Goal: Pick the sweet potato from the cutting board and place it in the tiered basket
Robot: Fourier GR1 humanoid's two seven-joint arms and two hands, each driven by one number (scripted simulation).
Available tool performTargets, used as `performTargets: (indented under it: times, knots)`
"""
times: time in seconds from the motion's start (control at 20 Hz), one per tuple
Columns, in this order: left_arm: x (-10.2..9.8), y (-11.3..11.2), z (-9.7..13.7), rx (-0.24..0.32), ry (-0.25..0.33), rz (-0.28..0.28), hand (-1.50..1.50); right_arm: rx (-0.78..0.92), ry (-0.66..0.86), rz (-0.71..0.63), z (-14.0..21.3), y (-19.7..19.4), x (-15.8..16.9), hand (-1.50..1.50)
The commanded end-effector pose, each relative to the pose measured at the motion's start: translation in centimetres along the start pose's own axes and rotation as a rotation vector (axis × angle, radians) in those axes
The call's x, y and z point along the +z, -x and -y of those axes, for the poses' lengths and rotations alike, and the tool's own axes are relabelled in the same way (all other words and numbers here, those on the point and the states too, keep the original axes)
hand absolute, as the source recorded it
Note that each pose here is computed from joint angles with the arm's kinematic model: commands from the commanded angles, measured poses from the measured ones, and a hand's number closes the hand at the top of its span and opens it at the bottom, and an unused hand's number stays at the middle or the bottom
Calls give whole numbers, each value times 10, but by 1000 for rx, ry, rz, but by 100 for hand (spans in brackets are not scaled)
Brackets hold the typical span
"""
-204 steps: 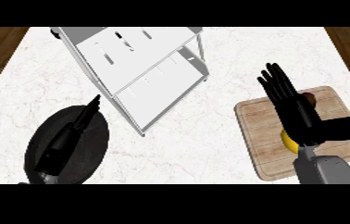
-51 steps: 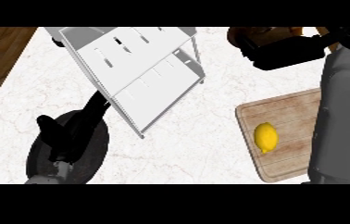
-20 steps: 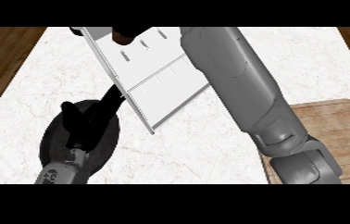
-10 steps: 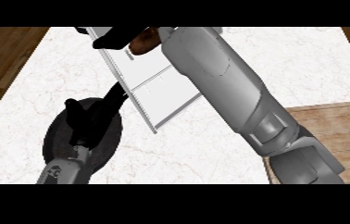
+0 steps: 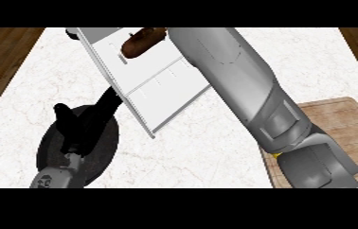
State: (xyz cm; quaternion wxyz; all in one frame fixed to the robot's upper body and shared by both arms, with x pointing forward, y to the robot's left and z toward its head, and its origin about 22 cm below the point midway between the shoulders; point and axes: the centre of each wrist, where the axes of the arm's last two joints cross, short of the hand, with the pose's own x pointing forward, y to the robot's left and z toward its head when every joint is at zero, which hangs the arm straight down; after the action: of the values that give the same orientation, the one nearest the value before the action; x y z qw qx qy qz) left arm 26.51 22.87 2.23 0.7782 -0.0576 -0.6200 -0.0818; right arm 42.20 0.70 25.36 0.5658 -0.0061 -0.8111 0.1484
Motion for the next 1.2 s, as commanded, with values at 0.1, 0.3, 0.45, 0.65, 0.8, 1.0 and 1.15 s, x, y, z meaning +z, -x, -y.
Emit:
performTargets:
  times: [0.1, 0.3, 0.45, 0.65, 0.8, 1.0, 1.15]
  knots:
    - [-8, -11, 5, 9, -42, 57, 0, 12, 101, -114, 71, 32, -6, -150]
    - [-6, 4, -1, 10, -48, 57, 0, 66, 51, -97, 140, 40, -2, -150]
    - [-5, -1, -10, 22, -63, 37, 0, 69, -54, -105, 198, 53, 13, -150]
    - [-2, -4, -6, 2, -64, 48, 0, 94, -120, -90, 266, 53, 35, -150]
    - [8, 3, 1, 6, -73, 60, 0, 95, -143, -109, 307, 69, 61, -150]
    - [-5, 10, -5, 10, -25, 48, 0, 100, -118, -101, 370, 66, 86, -150]
    - [-4, -21, 18, 29, -19, 67, 0, 77, -100, -95, 408, 65, 108, -150]
